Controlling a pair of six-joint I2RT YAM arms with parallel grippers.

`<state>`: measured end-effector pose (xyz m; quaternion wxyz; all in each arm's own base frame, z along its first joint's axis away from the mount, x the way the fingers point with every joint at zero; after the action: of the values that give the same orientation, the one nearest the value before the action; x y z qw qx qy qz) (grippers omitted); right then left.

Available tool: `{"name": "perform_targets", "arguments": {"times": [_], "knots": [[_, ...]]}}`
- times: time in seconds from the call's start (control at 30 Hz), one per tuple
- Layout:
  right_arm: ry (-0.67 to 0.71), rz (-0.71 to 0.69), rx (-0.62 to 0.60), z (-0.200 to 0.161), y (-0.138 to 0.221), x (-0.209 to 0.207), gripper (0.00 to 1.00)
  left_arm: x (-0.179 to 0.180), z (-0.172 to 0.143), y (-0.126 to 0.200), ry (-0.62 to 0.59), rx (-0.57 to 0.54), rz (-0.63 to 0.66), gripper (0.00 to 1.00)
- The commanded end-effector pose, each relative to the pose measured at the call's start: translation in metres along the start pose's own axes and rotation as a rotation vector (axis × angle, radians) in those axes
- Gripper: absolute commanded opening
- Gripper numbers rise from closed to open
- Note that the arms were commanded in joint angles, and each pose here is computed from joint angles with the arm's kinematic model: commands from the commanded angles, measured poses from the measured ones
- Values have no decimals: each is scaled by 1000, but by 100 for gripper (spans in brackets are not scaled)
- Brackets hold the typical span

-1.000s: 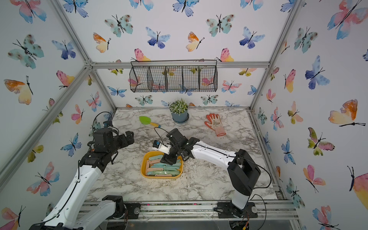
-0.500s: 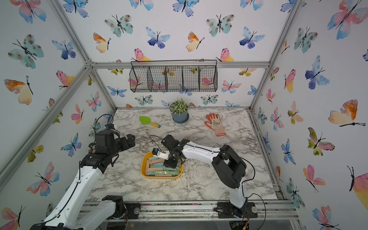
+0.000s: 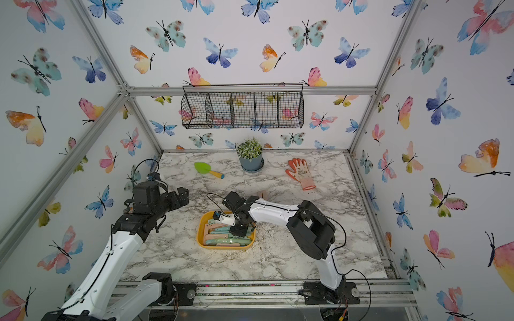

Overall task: Take the fruit knife out of the storage box
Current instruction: Pick up the fruit knife from the storage box.

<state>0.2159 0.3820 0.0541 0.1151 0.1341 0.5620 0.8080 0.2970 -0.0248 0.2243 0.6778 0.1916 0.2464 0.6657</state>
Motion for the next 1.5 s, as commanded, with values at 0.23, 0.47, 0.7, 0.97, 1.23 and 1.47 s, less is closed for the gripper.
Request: {"name": "perform_targets", "arguments": {"times": [0.23, 0.47, 0.7, 0.97, 1.23, 1.47], "knots": [[-12, -17, 44, -3, -6, -1, 34, -1, 3, 2, -11, -9, -1, 98], [-17, -15, 27, 0, -1, 0, 23, -1, 4, 3, -9, -12, 0, 98], [-21, -12, 9, 1, 2, 1, 15, -1, 4, 2, -9, -11, -4, 98], [-23, -5, -2, 3, 6, 3, 11, -1, 4, 2, -8, -11, -2, 98], [-18, -7, -57, 12, 25, 5, 10, -2, 4, 3, -8, -14, -7, 98], [-52, -22, -122, 23, 37, 4, 7, -2, 5, 4, -10, -18, -10, 99]]}}
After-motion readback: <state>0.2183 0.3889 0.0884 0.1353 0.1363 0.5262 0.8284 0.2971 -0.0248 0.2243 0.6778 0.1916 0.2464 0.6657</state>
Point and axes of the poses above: each gripper's point midway between its finger pads, its own y axis back along the fingers, its own x axis along the line the jaws close on, z = x × y, the point moved 2 cm from there along y, back along the fingers, and after that the axes turned 13 degrees about -y, right-handed, at the moved point
